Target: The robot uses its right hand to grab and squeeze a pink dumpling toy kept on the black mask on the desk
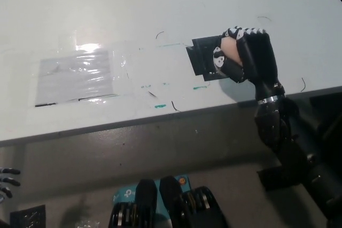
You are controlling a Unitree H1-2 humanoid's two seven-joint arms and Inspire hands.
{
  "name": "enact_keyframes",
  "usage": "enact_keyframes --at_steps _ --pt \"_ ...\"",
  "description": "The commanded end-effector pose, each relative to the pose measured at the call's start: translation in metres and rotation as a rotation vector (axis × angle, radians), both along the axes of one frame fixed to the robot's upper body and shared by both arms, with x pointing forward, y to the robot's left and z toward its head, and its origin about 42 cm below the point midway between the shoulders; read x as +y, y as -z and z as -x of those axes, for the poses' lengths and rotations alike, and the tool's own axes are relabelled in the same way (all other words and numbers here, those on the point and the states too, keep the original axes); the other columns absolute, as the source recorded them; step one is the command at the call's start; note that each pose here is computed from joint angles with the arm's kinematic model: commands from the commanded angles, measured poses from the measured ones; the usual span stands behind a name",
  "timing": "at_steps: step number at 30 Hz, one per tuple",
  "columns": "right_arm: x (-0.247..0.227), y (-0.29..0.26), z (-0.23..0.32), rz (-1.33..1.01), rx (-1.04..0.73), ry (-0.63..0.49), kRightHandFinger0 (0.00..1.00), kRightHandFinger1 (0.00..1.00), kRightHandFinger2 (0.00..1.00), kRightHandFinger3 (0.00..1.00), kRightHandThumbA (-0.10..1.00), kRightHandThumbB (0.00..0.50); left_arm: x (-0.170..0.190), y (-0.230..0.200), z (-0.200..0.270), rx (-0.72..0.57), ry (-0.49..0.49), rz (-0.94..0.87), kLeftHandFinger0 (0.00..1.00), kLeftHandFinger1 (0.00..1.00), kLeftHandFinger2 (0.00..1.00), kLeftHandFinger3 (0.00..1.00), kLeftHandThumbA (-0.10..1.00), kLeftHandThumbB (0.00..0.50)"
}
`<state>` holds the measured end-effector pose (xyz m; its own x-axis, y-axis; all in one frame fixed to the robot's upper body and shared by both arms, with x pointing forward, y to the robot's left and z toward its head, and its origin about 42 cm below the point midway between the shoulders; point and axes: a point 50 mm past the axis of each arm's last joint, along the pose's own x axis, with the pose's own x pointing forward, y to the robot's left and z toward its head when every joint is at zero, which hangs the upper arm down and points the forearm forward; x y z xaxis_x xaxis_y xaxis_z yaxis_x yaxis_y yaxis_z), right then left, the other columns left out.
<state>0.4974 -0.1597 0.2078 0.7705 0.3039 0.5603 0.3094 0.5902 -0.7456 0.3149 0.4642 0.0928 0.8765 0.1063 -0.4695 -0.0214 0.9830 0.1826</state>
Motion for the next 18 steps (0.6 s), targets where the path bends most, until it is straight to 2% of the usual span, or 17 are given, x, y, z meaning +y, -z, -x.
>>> enact_keyframes --at_steps 1,2,3,4,5,6,7,8,9,10,11,12,13,14,15,18 --pt "0.004 -0.03 -0.017 0.116 0.007 -0.02 0.0 0.3 0.73 0.39 -0.1 0.057 0.01 -0.022 -0.009 -0.047 0.008 -0.014 0.01 0.25 0.38 0.44 1.0 0.5" --pt "0.004 -0.024 -0.021 0.141 0.066 -0.004 0.0 0.25 0.61 0.39 -0.1 0.024 0.01 -0.022 -0.008 -0.044 0.01 -0.011 0.01 0.25 0.38 0.46 1.0 0.5" --pt "0.003 -0.02 -0.024 0.174 0.109 0.005 0.0 0.22 0.55 0.37 -0.1 0.001 0.01 -0.022 -0.008 -0.044 0.015 -0.015 0.0 0.25 0.39 0.47 1.0 0.5" --pt "0.003 -0.017 -0.026 0.191 0.139 0.018 0.0 0.22 0.54 0.39 -0.1 0.0 0.01 -0.022 -0.008 -0.05 0.01 -0.022 0.0 0.25 0.39 0.46 1.0 0.49" --pt "0.001 -0.011 -0.03 0.195 0.181 0.047 0.0 0.23 0.52 0.47 -0.1 0.004 0.01 -0.022 -0.008 -0.05 0.01 -0.019 0.0 0.25 0.39 0.45 1.0 0.489" --pt "0.001 -0.011 -0.031 0.196 0.186 0.05 0.0 0.21 0.49 0.46 -0.1 0.001 0.01 -0.022 -0.008 -0.05 0.01 -0.018 0.0 0.25 0.39 0.45 1.0 0.489" --pt "0.0 -0.01 -0.033 0.205 0.208 0.064 0.0 0.22 0.51 0.59 -0.1 0.0 0.01 -0.022 -0.008 -0.048 0.008 -0.018 0.0 0.24 0.39 0.45 1.0 0.497" --pt "0.0 -0.009 -0.034 0.212 0.213 0.084 0.06 0.28 0.55 0.72 -0.1 0.022 0.01 -0.022 -0.008 -0.042 0.001 -0.009 0.0 0.24 0.38 0.44 1.0 0.498" --pt "-0.001 -0.007 -0.036 0.229 0.221 0.098 0.17 0.38 0.61 0.84 -0.1 0.018 0.01 -0.022 -0.007 -0.044 -0.001 -0.012 0.0 0.24 0.38 0.45 1.0 0.495" --pt "-0.002 -0.006 -0.037 0.243 0.242 0.136 0.28 0.47 0.68 1.0 -0.1 0.045 0.01 -0.021 -0.007 -0.047 0.002 -0.015 0.0 0.24 0.37 0.44 1.0 0.5" --pt "-0.002 -0.005 -0.036 0.276 0.255 0.154 0.52 0.75 0.89 1.0 -0.03 0.04 0.01 -0.021 -0.006 -0.046 0.003 -0.012 0.0 0.24 0.37 0.44 1.0 0.5" --pt "-0.002 -0.005 -0.036 0.277 0.256 0.156 0.56 0.76 0.89 1.0 0.0 0.036 0.01 -0.021 -0.006 -0.046 0.003 -0.012 0.0 0.24 0.37 0.44 1.0 0.5" --pt "-0.001 -0.004 -0.035 0.295 0.291 0.178 0.76 1.0 1.0 1.0 0.15 0.076 0.009 -0.021 -0.004 -0.045 0.01 -0.017 0.0 0.24 0.38 0.44 1.0 0.5" --pt "-0.001 -0.004 -0.034 0.302 0.306 0.189 0.93 1.0 1.0 1.0 0.24 0.079 0.009 -0.021 -0.004 -0.046 0.013 -0.019 0.0 0.24 0.39 0.45 1.0 0.5" --pt "-0.001 -0.003 -0.033 0.304 0.317 0.192 1.0 1.0 1.0 1.0 0.33 0.14 0.009 -0.02 -0.003 -0.044 0.009 -0.018 0.0 0.24 0.38 0.43 1.0 0.5" --pt "0.0 -0.002 -0.027 0.327 0.31 0.217 1.0 1.0 1.0 1.0 0.5 0.282 0.01 -0.019 -0.003 -0.035 0.008 -0.013 0.01 0.24 0.38 0.46 1.0 0.5"
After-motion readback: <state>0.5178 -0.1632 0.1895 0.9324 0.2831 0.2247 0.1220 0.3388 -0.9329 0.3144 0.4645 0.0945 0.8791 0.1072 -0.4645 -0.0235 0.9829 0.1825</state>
